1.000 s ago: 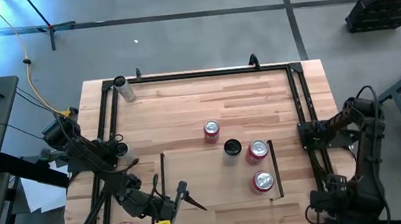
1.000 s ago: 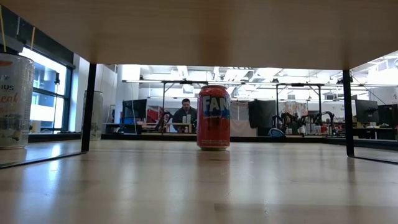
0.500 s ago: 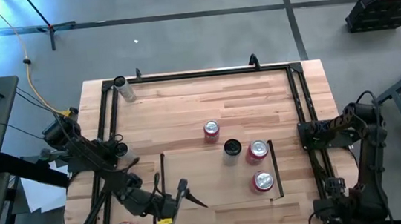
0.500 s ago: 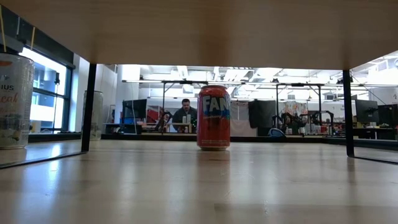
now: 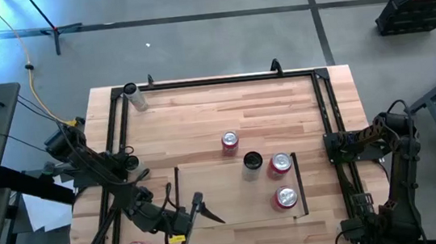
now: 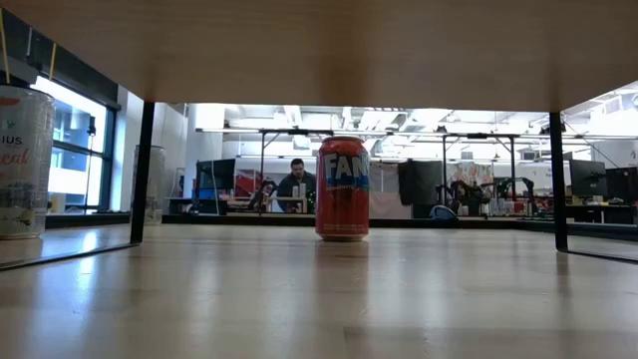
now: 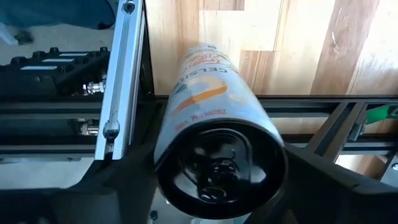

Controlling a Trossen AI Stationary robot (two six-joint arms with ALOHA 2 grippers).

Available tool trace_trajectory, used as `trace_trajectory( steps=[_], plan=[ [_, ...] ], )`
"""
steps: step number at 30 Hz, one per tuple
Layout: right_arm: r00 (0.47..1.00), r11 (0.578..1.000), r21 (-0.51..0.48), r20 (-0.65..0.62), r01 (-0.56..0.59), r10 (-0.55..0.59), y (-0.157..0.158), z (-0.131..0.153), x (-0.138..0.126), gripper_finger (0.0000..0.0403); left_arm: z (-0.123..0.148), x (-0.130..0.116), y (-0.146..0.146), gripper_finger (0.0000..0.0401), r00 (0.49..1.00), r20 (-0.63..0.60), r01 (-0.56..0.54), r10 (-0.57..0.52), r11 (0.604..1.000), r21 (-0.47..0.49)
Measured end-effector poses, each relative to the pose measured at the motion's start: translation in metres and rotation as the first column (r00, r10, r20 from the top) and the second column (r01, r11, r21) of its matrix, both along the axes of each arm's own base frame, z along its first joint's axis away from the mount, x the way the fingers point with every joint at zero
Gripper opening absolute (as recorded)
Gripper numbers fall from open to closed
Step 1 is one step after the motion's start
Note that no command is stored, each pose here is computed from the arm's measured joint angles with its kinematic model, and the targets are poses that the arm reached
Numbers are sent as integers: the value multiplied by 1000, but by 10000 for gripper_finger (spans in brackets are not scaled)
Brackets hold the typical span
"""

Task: Place canned beverage on shelf
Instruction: Put the bottom white yellow soda can on the shelf aligned with the white yellow soda can

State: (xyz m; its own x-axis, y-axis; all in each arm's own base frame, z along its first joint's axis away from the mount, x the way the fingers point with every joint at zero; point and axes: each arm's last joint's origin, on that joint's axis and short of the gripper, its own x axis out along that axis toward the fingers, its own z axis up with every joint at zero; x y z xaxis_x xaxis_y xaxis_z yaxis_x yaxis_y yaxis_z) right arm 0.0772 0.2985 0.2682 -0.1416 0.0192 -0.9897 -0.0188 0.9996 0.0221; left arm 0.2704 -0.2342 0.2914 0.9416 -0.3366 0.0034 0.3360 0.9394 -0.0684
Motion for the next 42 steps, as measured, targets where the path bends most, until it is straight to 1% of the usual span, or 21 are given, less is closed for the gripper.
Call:
trace_trajectory(
  steps=[3,4,8,15,19,22,25,28,35,38,42],
  plan=[
    [1000,1000,-1,-1,-1,1,0,0,0,246,2,-1,1,333,1000,6,0,0,1000,-6],
    [1000,1000,0,0,1,-1,0,0,1,243,3,-1,1,333,1000,6,0,0,1000,-6],
    [1000,1000,6,-5,23,-23,-3,1,10,243,2,-1,1,333,1000,4,0,0,1000,-5],
    [996,999,37,90,-30,27,-5,12,30,243,2,-1,1,333,1000,4,0,0,1000,-4],
    [991,996,55,118,-65,58,-6,17,40,244,2,-1,1,333,1000,3,-1,1,1000,-4],
    [992,995,68,113,-71,63,-8,17,47,247,2,-1,1,333,1000,2,-1,1,1000,-3],
    [995,992,110,92,-60,50,-10,18,58,248,2,-1,1,333,1000,0,-2,2,1000,0],
    [993,988,143,106,-61,46,-12,18,68,249,2,-1,1,333,1000,4,-2,2,1000,10],
    [968,969,219,243,-109,54,-7,20,87,250,1,-1,1,333,1000,4,-3,3,1000,18],
    [952,969,195,293,-154,92,-7,21,89,251,1,-1,1,333,1000,1,-3,3,1000,22],
    [946,978,127,301,-164,119,-12,19,87,251,0,-1,1,333,1000,-7,-2,3,1000,26]
  ],
)
